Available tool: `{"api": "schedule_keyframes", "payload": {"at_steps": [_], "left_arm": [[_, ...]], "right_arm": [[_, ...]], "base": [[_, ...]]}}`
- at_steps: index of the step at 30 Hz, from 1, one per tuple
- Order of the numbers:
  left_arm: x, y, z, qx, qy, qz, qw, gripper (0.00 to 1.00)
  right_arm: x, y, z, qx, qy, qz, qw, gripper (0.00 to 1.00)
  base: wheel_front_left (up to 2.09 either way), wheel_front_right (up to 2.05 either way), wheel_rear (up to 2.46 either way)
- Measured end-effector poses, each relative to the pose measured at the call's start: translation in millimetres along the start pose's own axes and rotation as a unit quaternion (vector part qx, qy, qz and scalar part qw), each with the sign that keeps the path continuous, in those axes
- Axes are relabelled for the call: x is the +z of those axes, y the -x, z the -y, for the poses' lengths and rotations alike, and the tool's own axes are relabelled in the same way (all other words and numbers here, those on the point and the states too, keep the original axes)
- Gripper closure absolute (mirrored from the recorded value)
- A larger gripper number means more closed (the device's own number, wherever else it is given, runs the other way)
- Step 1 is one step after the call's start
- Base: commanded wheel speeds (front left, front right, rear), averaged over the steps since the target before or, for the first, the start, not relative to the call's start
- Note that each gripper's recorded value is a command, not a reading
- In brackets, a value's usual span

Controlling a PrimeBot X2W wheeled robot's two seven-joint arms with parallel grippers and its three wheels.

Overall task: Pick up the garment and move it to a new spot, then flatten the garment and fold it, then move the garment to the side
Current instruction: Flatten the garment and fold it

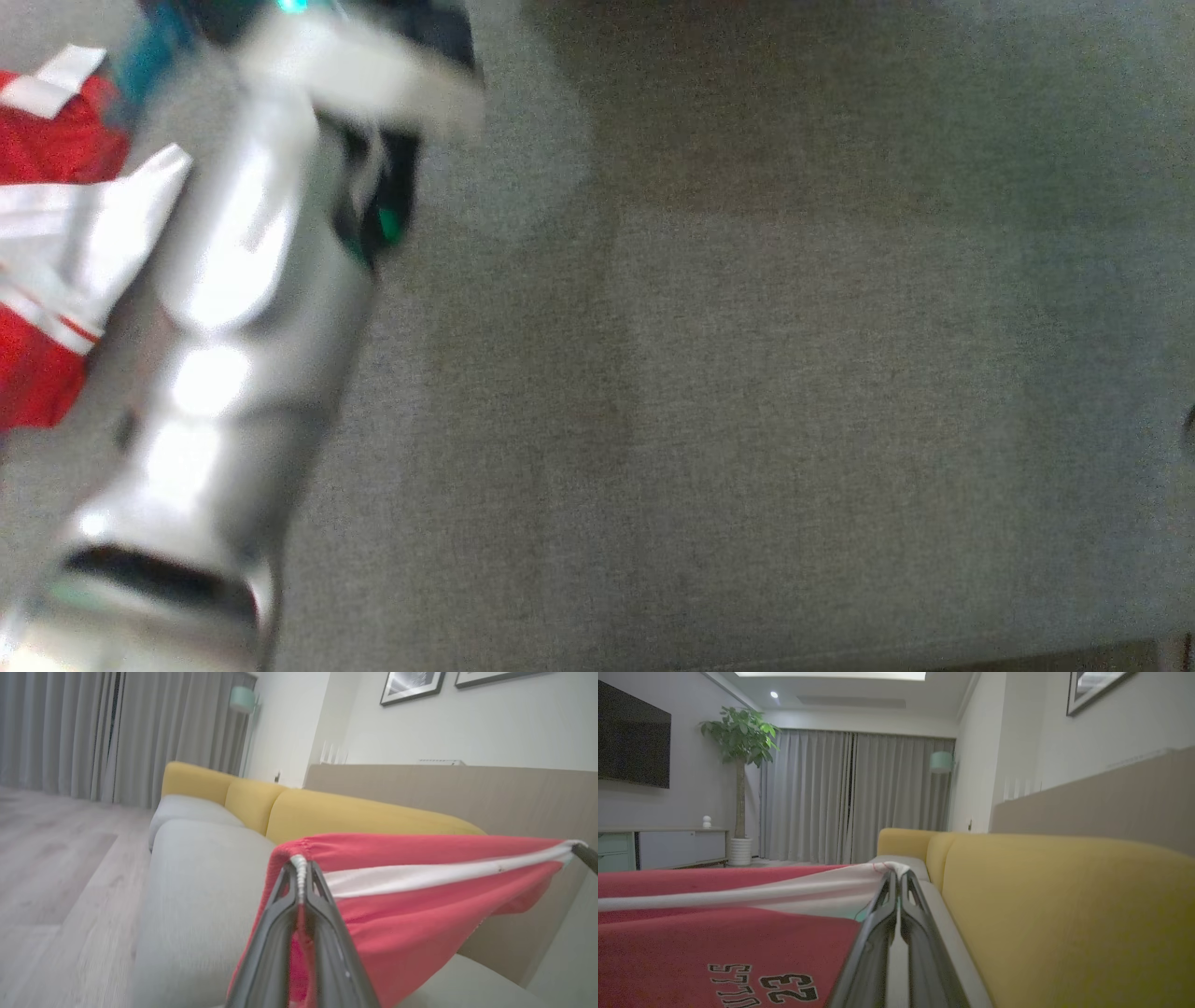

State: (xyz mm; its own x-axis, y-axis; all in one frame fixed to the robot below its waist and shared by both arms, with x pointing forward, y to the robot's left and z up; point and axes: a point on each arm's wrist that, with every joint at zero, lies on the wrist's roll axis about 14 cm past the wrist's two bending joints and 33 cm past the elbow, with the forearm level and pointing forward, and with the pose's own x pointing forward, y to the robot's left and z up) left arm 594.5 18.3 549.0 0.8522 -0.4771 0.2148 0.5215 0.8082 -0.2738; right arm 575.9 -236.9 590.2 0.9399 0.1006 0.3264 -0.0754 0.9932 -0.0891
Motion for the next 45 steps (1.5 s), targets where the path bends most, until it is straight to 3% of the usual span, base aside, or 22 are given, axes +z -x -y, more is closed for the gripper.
{"api": "schedule_keyframes", "payload": {"at_steps": [6,13,19,26,35,45], "left_arm": [[-36.2,71.3,27.7,0.007,0.024,-0.044,0.999,1.0],[-63.9,149.4,50.7,0.026,0.027,-0.098,0.995,1.0],[-82.7,219.1,71.5,0.042,0.019,-0.146,0.988,1.0],[-92.4,281.4,98.6,0.056,0.039,-0.176,0.982,1.0],[-76.0,293.5,107.8,0.071,0.071,-0.163,0.982,1.0],[-59.9,224.7,87.9,0.069,0.119,-0.143,0.98,1.0]], "right_arm": [[-46.2,93.9,-6.8,-0.032,-0.047,-0.102,0.993,1.0],[-48.1,170.5,-18.9,-0.043,-0.075,-0.171,0.981,1.0],[-45.6,249.2,-36.5,-0.042,-0.108,-0.249,0.962,1.0],[-13.0,297.0,-34.5,-0.049,-0.108,-0.265,0.957,1.0],[3.7,293.2,-37.5,-0.043,-0.108,-0.263,0.958,1.0],[-32.7,207.0,-48.6,0.019,-0.107,-0.28,0.954,1.0]], "base": [[0.0,0.0,0.0],[0.0,0.0,0.0],[0.0,0.0,0.0],[0.0,0.0,0.0],[0.0,0.0,0.0],[0.0,0.0,0.0]]}}
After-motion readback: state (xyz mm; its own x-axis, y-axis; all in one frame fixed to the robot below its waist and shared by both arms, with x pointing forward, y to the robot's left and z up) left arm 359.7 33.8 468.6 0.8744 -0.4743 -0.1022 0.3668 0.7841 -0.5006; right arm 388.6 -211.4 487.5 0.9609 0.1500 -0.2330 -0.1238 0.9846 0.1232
